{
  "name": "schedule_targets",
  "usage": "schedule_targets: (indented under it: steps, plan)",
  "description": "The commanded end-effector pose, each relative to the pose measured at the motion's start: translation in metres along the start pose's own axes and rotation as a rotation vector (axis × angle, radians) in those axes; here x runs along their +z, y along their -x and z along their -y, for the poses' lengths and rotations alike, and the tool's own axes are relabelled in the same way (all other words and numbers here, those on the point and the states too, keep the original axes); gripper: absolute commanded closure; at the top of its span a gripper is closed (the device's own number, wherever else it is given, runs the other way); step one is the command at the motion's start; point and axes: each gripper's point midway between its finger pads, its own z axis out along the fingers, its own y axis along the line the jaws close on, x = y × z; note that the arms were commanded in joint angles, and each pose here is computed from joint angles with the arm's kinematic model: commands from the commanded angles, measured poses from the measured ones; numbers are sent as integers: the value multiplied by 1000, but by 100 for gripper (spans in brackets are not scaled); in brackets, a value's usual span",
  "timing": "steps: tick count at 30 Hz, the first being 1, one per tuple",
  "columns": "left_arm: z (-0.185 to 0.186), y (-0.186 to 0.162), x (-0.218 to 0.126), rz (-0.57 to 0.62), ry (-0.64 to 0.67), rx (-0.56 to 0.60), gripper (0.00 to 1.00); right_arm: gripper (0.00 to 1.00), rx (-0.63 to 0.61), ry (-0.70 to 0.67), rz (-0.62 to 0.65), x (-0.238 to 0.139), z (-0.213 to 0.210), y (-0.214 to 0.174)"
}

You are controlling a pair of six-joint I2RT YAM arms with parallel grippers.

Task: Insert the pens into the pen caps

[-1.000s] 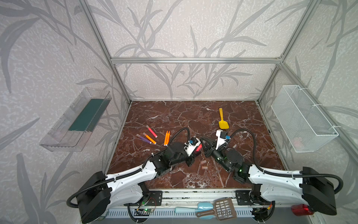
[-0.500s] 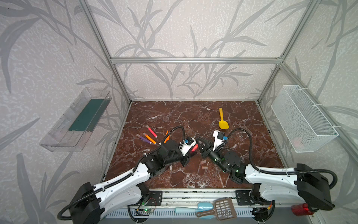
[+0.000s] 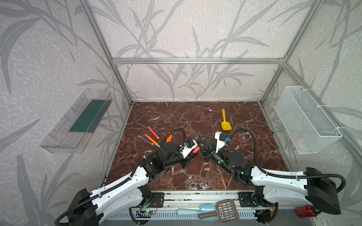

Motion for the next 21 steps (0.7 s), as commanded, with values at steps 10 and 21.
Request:
schedule_targets:
  steps: [10,21]
  plan:
    - [-119,171,-130,757,616,-210,100,100,-179,95,-804,-90,16,-214]
    - [-118,184,-146,885,576,-256,100,100,-153,234,-726,-94,-4,-223]
